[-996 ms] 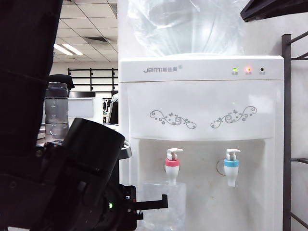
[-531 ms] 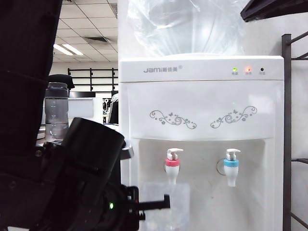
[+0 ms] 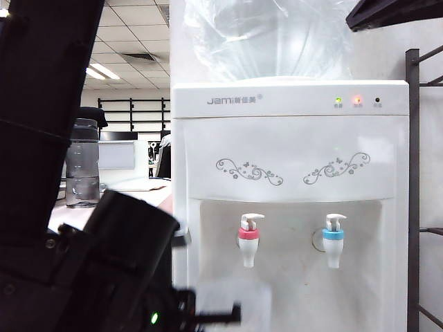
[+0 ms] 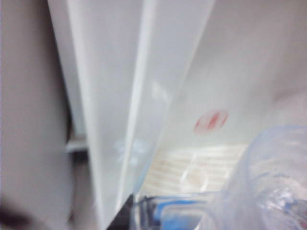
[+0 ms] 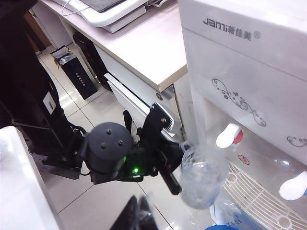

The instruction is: Pick up the plastic mug from the left desk, go to the hot water outlet of the water dispenser, press the vertical switch to get some water, then put the mug back on the desk.

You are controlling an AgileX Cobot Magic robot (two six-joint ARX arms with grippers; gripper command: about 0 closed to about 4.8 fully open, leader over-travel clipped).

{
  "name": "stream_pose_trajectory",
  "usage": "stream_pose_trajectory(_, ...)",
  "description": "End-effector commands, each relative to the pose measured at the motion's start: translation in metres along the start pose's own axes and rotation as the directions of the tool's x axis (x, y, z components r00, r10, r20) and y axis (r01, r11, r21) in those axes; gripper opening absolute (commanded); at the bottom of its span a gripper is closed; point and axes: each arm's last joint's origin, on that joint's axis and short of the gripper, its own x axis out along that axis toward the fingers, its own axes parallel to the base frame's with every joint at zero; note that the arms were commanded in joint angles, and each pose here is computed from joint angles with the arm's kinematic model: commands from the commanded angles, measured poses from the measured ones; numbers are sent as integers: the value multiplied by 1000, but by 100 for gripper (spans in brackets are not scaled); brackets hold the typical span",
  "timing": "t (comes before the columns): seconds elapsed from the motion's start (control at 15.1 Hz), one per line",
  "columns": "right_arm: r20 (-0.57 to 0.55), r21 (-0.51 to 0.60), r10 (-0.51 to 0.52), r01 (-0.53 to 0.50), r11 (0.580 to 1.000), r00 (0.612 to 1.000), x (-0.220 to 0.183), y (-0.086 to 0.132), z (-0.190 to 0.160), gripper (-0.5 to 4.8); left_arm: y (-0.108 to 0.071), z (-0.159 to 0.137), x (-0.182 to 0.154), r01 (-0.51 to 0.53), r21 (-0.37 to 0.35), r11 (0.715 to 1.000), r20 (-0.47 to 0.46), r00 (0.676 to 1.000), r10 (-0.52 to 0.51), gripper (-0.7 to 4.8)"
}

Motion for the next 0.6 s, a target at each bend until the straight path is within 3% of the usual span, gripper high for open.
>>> stream_pose_trajectory(0.07,17,-5,7,-7,1000,1000,-1,1,2,-1,-5,11,-4,41,-53,998,96,995,-36,-5)
stream_pose_trajectory(0.2,17,-5,7,-7,1000,1000,-1,1,2,-1,-1,9,-9,37,-50,998,91,995,-33,-5)
stream_pose_trajectory(0.4,17,-5,7,-7,1000,1000,-1,1,2,-1,7,10,-20,-41,16,999,111,993,39,-5)
stream_pose_trajectory(0.6,17,-5,7,-7,1000,1000,-1,1,2,-1,9,17,-25,-74,4,997,136,988,73,-5)
